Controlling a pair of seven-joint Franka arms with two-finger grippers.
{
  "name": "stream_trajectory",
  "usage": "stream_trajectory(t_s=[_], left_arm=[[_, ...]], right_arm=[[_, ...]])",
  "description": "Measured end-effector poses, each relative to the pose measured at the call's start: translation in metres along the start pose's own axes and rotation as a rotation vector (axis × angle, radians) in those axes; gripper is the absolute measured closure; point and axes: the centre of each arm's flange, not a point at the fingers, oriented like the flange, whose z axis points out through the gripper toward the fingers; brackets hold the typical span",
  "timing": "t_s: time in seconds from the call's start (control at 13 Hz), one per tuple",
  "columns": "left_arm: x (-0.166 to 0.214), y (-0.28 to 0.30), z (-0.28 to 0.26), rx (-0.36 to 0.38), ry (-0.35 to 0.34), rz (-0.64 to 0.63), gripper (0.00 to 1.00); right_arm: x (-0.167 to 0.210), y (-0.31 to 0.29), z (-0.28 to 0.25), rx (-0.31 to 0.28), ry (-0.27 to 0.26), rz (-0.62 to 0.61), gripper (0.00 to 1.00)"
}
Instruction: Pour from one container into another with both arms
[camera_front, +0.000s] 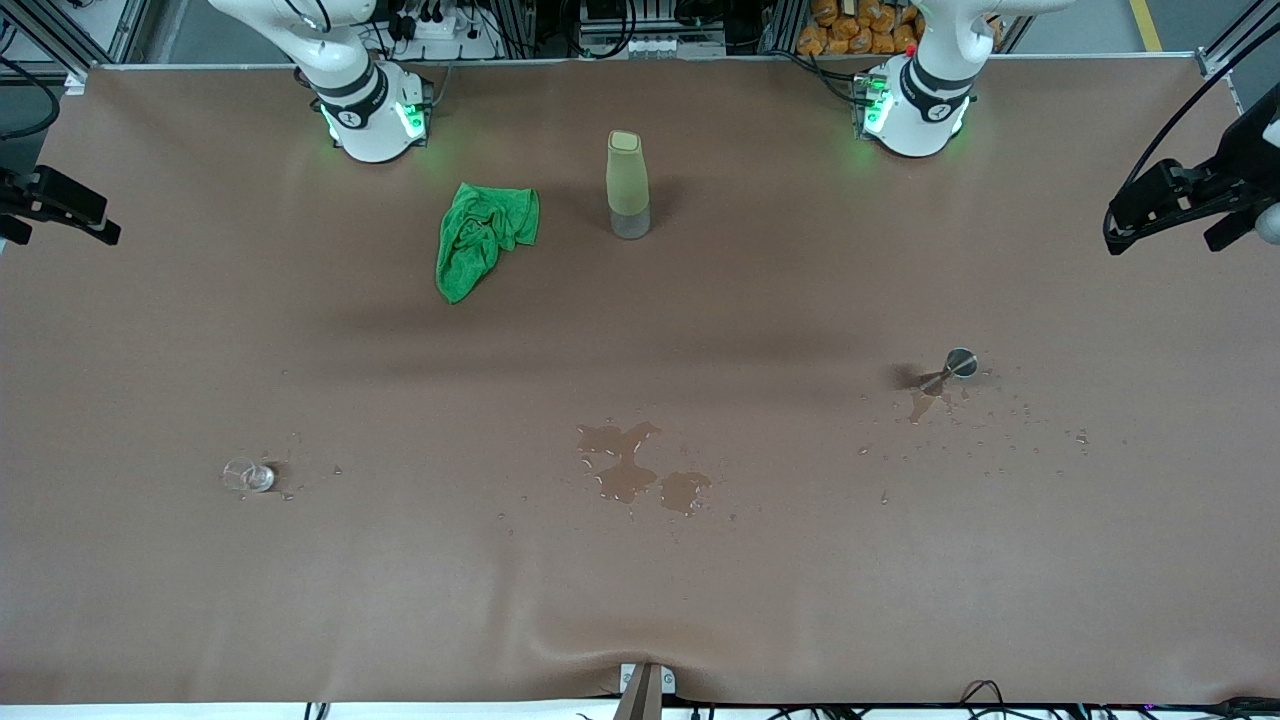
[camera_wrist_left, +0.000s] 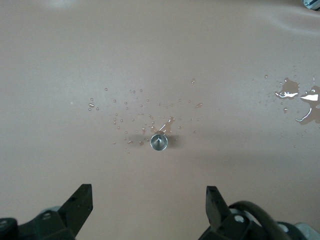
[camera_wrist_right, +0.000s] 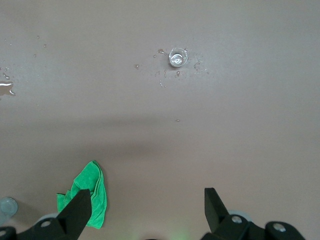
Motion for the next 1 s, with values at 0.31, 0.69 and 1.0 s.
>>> stream_trajectory(t_s=[0.31, 0.69, 1.0], left_arm=[[0.000, 0.003, 0.000, 0.000, 0.001, 0.005, 0.00], [0.000, 0.005, 0.000, -0.001, 0.001, 0.008, 0.00], [-0.001, 0.010, -0.001, -0.002, 0.002, 0.024, 0.00]], right_arm=[[0.000, 0.000, 0.000, 0.000, 0.000, 0.000, 0.00], [0.000, 0.000, 0.000, 0.000, 0.000, 0.000, 0.00], [0.000, 0.000, 0.000, 0.000, 0.000, 0.000, 0.00]])
